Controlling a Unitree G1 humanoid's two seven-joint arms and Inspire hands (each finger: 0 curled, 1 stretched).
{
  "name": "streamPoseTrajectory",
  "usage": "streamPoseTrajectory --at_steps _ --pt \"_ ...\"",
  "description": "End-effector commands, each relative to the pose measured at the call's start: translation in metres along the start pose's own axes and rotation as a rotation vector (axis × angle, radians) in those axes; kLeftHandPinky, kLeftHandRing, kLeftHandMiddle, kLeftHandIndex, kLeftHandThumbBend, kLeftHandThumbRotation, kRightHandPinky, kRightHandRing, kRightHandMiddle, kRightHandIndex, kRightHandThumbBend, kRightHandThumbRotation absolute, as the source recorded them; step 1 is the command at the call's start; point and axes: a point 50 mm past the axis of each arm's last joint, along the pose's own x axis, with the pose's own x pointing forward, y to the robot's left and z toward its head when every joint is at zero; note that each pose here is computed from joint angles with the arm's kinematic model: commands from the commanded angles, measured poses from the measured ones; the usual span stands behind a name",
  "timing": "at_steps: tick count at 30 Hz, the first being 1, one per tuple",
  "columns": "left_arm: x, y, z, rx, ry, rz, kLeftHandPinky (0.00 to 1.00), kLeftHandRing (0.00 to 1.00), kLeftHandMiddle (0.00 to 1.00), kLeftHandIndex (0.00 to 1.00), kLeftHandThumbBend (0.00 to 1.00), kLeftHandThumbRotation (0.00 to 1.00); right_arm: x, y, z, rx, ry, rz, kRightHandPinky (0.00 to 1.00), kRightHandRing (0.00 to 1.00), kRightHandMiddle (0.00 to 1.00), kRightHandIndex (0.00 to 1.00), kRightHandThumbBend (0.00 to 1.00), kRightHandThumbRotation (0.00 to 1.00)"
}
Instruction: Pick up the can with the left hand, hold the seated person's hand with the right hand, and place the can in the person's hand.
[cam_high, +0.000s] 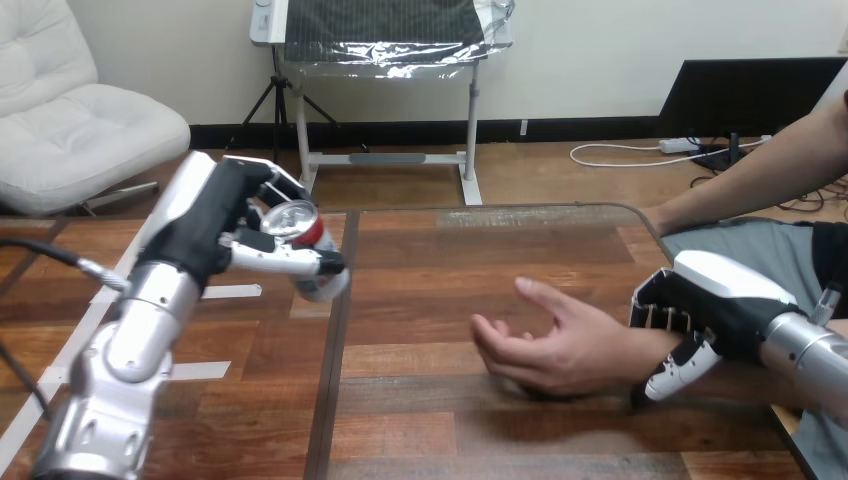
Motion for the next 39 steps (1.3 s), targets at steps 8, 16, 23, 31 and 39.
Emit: streamPoseTrajectory --at_steps 8,16,23,31,39 --pt "0.032 0.0 0.029 -0.018 -0.088 0.026 0.21 0.26 0.36 0.41 0.84 0.0 0.012 -0.02 0.018 0.05 -0.057 -0.068 0.26 0.31 0.36 0.38 0.85 0.0" --pt "0.041 -0.008 0.031 -0.033 -0.072 0.002 0.26 0.32 0.38 0.42 0.83 0.0 0.014 -0.022 0.022 0.058 -0.068 -0.067 0.26 0.31 0.37 0.38 0.85 0.0" --pt "0.047 -0.015 0.036 -0.069 -0.073 -0.017 0.3 0.36 0.4 0.42 0.84 0.0 0.016 -0.022 0.028 0.056 -0.088 -0.072 0.26 0.31 0.37 0.38 0.85 0.0" --pt "0.053 -0.023 0.04 -0.082 -0.071 -0.028 0.28 0.33 0.38 0.42 0.85 0.0 0.02 -0.023 0.035 0.055 -0.101 -0.069 0.27 0.31 0.37 0.38 0.84 0.0" --pt "0.059 -0.031 0.045 -0.087 -0.07 -0.041 0.26 0.32 0.38 0.41 0.86 0.0 0.024 -0.023 0.044 0.065 -0.12 -0.071 0.28 0.33 0.38 0.39 0.84 0.0"
